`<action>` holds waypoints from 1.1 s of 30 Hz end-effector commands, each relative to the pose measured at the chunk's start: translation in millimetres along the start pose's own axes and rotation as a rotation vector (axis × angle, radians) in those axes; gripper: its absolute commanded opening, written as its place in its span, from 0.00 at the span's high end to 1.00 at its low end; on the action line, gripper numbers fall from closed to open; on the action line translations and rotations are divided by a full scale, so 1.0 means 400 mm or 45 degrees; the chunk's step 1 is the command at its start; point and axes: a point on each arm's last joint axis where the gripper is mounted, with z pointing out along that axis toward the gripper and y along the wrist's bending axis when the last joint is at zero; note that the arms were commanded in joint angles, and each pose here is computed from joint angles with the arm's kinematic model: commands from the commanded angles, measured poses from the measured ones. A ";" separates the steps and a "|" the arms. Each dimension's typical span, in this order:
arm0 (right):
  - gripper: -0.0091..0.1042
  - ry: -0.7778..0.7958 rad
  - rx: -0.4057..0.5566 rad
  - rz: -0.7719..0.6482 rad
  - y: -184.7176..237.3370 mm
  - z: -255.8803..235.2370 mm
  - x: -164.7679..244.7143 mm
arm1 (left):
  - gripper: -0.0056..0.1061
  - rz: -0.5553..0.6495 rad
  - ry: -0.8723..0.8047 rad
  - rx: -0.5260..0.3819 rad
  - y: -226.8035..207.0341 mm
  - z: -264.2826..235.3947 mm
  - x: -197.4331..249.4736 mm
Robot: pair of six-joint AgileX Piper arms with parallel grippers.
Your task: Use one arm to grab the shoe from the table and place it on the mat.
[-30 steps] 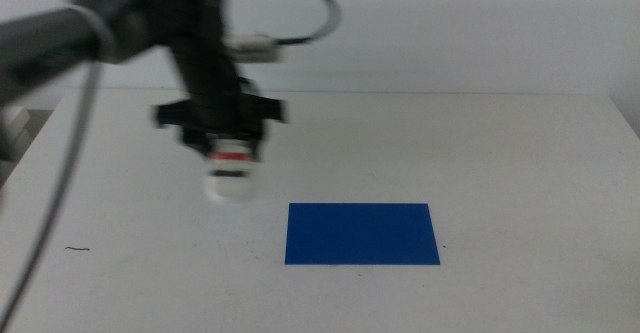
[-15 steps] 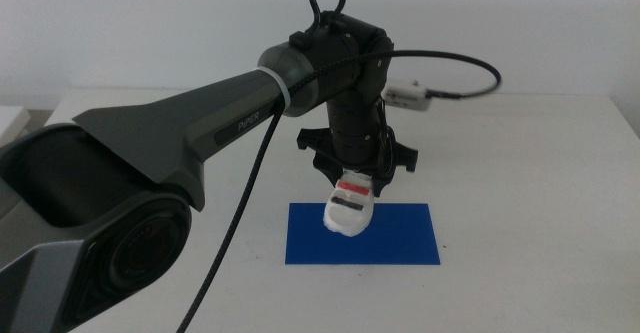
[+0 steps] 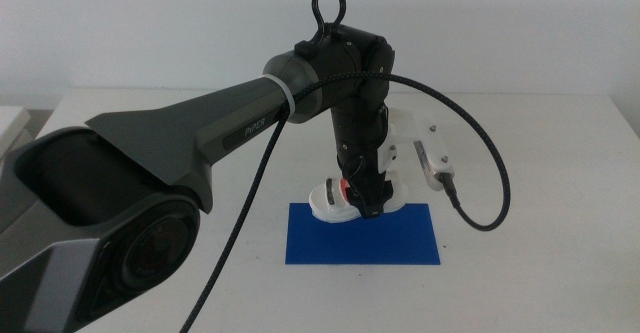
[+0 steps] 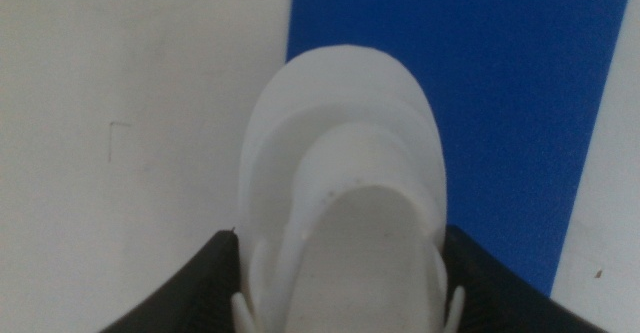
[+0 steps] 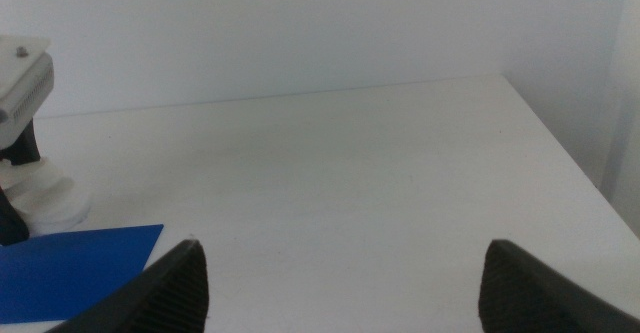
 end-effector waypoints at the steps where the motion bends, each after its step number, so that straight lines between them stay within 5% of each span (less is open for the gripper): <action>1: 0.22 -0.011 0.000 -0.013 0.000 0.000 0.000 | 0.96 0.039 -0.029 0.011 -0.002 -0.008 -0.006; 5: 0.22 -0.011 0.000 -0.013 0.000 0.000 0.000 | 0.96 0.130 -0.064 0.041 -0.007 -0.007 -0.012; 24: 0.22 -0.011 0.000 -0.013 0.000 0.000 0.000 | 0.93 0.082 -0.013 0.135 -0.033 0.045 0.008; 28: 0.22 -0.011 0.000 -0.013 0.000 0.000 0.000 | 0.82 0.096 -0.032 0.150 -0.036 0.044 0.004; 33: 0.22 -0.011 0.000 -0.013 0.000 0.000 0.000 | 0.54 0.095 -0.022 0.161 -0.036 0.058 0.006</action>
